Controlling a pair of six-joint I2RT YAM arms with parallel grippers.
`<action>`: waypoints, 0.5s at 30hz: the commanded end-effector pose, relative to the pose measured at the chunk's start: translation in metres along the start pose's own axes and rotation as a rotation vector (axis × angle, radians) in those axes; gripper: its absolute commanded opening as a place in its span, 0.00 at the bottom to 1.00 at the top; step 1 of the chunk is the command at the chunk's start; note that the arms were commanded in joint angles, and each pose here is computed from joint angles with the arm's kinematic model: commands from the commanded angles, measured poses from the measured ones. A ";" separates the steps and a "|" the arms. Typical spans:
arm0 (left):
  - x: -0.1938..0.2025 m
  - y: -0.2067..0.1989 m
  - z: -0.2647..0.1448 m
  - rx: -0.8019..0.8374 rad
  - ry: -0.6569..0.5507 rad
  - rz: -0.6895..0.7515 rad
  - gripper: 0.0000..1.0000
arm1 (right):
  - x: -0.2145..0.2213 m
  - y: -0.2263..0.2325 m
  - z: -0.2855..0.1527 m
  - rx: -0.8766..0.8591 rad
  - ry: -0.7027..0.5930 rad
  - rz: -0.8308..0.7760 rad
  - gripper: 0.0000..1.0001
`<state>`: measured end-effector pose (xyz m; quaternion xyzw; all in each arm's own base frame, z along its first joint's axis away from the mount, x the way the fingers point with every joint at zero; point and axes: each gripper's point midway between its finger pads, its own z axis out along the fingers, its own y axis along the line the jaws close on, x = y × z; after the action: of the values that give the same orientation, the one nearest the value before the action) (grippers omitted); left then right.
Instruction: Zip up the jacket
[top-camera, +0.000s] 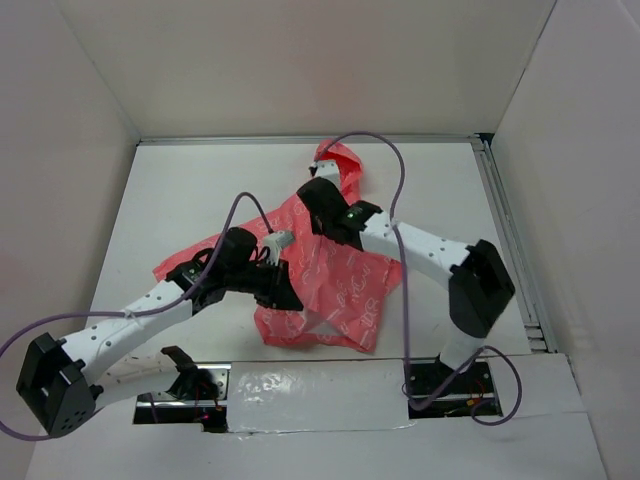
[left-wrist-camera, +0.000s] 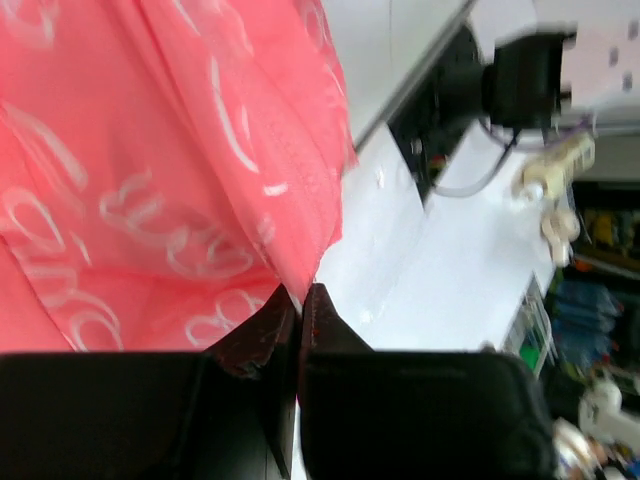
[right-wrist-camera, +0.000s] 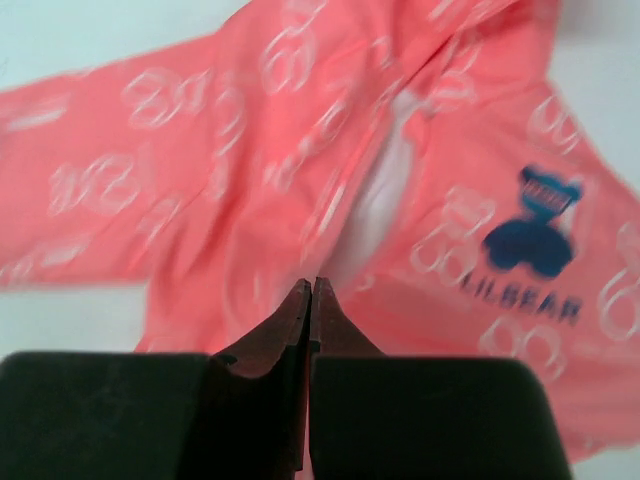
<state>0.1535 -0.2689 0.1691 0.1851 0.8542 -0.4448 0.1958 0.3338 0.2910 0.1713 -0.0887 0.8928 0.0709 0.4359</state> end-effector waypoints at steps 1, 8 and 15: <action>0.071 -0.037 -0.027 0.175 0.259 -0.077 0.00 | -0.076 -0.094 0.060 0.353 -0.216 0.098 0.00; 0.088 -0.044 -0.036 0.244 0.282 -0.065 0.00 | -0.133 -0.158 0.137 0.440 -0.233 0.203 0.00; 0.105 -0.032 -0.029 0.211 0.340 -0.147 0.00 | -0.174 -0.228 0.205 0.497 -0.272 0.292 0.00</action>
<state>0.0741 -0.2522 0.1512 0.2180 0.8426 -0.4860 0.0792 0.5988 0.1836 0.1258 0.0903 0.8655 -0.0675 0.4880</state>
